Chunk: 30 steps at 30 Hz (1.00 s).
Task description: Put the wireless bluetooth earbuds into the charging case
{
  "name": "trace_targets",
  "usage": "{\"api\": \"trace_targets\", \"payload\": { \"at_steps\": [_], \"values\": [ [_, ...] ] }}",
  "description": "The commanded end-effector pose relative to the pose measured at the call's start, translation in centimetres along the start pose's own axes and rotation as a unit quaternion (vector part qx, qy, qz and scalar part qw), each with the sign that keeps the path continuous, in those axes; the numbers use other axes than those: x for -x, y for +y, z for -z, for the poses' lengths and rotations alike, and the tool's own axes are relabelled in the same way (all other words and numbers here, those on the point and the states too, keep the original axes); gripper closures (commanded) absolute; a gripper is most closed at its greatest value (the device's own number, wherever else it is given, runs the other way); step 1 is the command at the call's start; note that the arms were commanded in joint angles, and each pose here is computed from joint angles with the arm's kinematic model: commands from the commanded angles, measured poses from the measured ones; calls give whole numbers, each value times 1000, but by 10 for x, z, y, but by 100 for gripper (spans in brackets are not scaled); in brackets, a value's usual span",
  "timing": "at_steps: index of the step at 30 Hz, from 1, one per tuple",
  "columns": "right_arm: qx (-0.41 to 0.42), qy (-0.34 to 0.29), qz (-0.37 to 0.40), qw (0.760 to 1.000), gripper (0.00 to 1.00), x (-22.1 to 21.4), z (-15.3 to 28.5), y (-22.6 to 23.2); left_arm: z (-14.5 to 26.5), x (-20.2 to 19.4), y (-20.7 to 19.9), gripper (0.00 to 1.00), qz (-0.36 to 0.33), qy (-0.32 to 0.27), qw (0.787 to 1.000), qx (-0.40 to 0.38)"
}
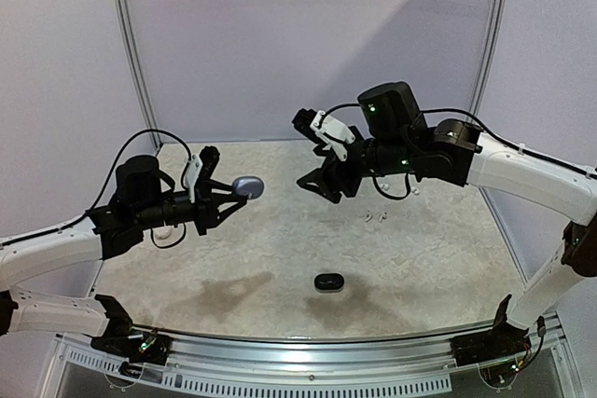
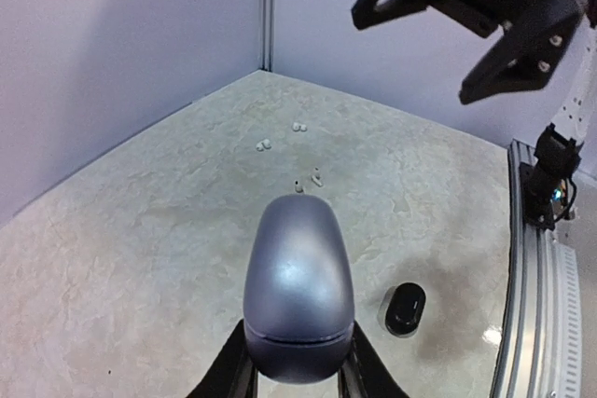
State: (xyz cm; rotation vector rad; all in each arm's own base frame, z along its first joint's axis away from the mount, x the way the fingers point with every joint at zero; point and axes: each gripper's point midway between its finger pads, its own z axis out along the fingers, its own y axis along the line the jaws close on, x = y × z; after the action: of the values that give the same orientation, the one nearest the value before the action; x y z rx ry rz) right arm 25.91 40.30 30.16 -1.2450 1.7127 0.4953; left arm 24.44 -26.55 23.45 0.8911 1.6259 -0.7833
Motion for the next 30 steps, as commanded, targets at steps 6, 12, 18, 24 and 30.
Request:
{"api": "trace_targets", "payload": {
  "at_steps": [6, 12, 18, 24, 30],
  "values": [
    [204, -138, 13, 969, 1, 22, 12, 58, -7, 21, -29, 100, 79, -13, 991, -107],
    [256, -120, -11, 959, 15, 31, -13, 67, -6, 31, -61, 100, 36, -31, 983, -178],
    [287, -102, -26, 952, 29, 23, -32, 76, -5, 31, -67, 100, 19, -39, 982, -184],
    [308, -92, -33, 946, 64, 21, -37, 83, -3, 31, -67, 100, 14, -45, 982, -181],
    [311, -79, -35, 946, 100, 18, -37, 85, -2, 29, -66, 100, 10, -46, 983, -175]
  ]
}}
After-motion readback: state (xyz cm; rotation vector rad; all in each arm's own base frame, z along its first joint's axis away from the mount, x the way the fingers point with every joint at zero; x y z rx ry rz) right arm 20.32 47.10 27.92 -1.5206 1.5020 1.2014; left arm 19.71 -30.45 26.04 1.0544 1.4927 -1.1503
